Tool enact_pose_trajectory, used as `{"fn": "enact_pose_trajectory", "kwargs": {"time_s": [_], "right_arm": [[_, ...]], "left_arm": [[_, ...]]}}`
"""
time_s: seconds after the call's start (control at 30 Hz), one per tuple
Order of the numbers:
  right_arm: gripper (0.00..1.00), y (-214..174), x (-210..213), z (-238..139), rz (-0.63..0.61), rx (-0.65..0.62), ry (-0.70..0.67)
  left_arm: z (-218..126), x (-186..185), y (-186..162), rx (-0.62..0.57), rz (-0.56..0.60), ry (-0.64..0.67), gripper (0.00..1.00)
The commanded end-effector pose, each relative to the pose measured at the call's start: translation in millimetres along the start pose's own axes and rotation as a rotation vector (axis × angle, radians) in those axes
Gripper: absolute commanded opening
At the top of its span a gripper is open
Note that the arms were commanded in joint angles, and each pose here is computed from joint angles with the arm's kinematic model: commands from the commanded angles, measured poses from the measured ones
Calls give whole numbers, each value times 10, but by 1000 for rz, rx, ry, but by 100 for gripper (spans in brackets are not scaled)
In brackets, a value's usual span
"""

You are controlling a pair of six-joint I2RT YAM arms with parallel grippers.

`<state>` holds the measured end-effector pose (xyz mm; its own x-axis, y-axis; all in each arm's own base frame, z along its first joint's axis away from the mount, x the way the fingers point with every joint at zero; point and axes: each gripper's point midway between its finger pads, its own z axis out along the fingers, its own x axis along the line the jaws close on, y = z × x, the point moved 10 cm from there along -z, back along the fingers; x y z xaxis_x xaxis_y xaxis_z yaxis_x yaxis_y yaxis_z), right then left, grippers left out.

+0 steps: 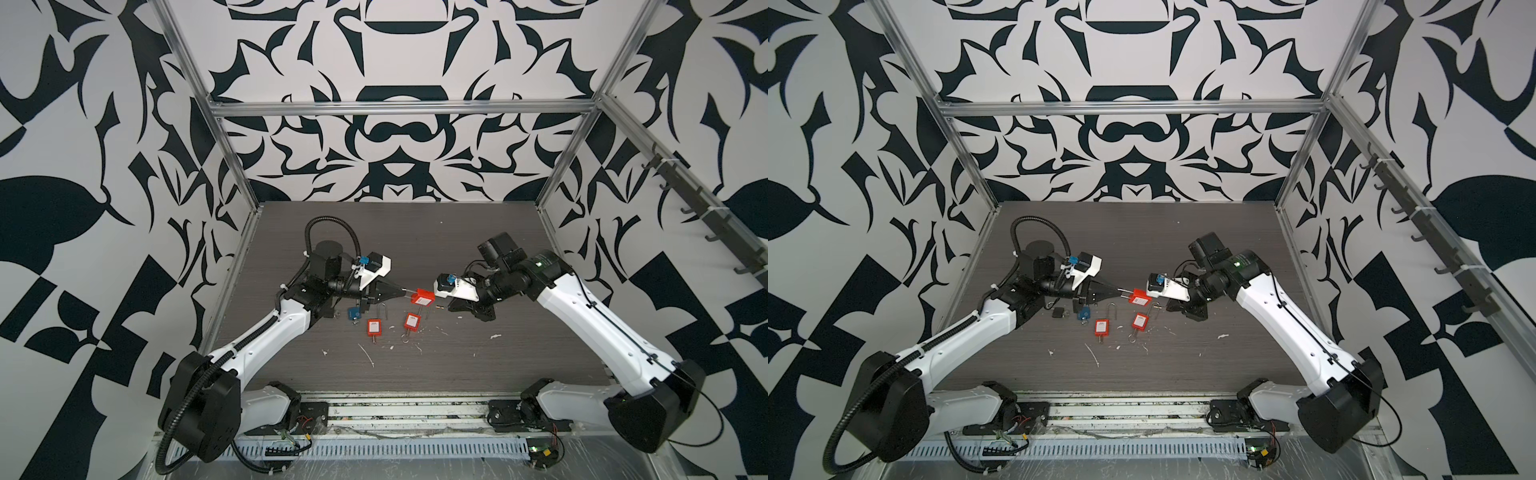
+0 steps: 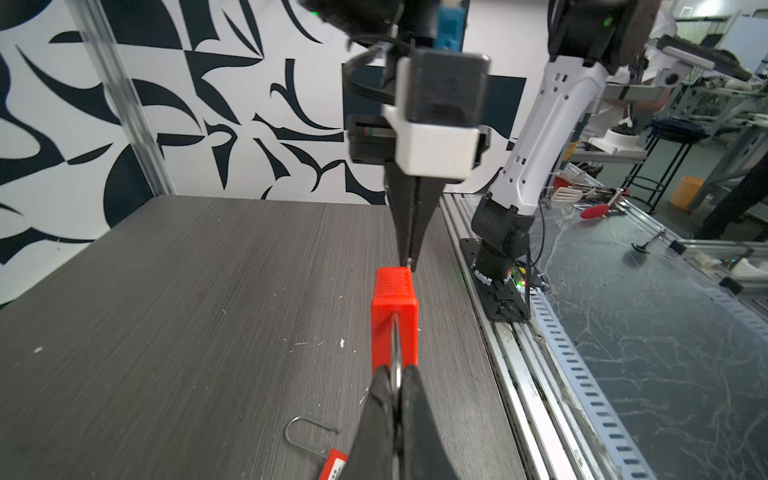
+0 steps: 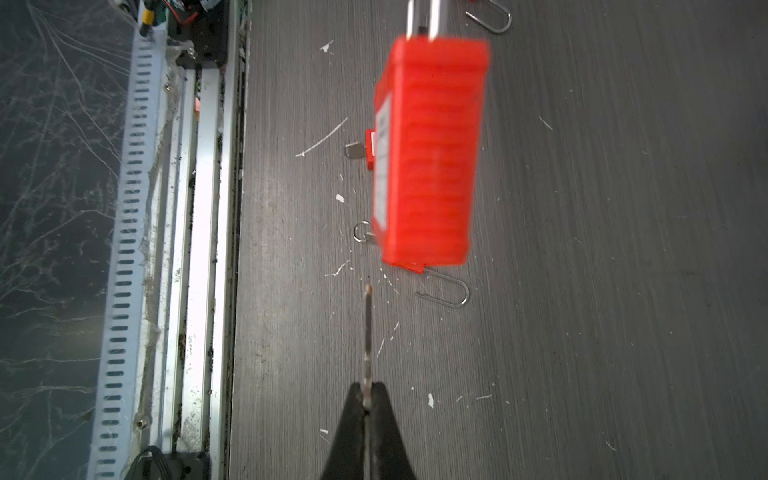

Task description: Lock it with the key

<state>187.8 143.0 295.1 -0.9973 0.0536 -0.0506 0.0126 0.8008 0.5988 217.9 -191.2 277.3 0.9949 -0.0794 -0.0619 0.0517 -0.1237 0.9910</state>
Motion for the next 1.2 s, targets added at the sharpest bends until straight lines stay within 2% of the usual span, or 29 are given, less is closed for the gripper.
{"fn": "enact_pose_trajectory", "kwargs": {"time_s": [0.0,0.1,0.27,0.43,0.57,0.7,0.83,0.97,1.17], "right_arm": [[0,8,10,-38,-30,-5,-58],[0,-9,19,-11,-11,-5,-44],[0,-156,-39,50,103,-29,-95],[0,-413,-177,-15,328,-129,-160],[0,-683,-300,-93,513,-174,-277],[0,-817,-377,-139,639,-139,-452],[0,-897,-372,-161,700,-65,-522],[0,-949,-313,-181,710,-29,-571],[0,-979,-220,-176,725,-10,-552]], "left_arm": [[-21,30,82,-37,-15,-25,0],[10,94,53,-13,-35,-28,0],[35,183,84,79,-63,-34,0],[118,392,106,178,-156,-5,0],[330,588,55,284,-222,4,0],[642,765,-17,391,-313,-50,0],[961,962,-146,472,-378,-99,0],[1268,1062,-319,535,-418,-155,0],[1606,1108,-572,621,-469,-236,0]]}}
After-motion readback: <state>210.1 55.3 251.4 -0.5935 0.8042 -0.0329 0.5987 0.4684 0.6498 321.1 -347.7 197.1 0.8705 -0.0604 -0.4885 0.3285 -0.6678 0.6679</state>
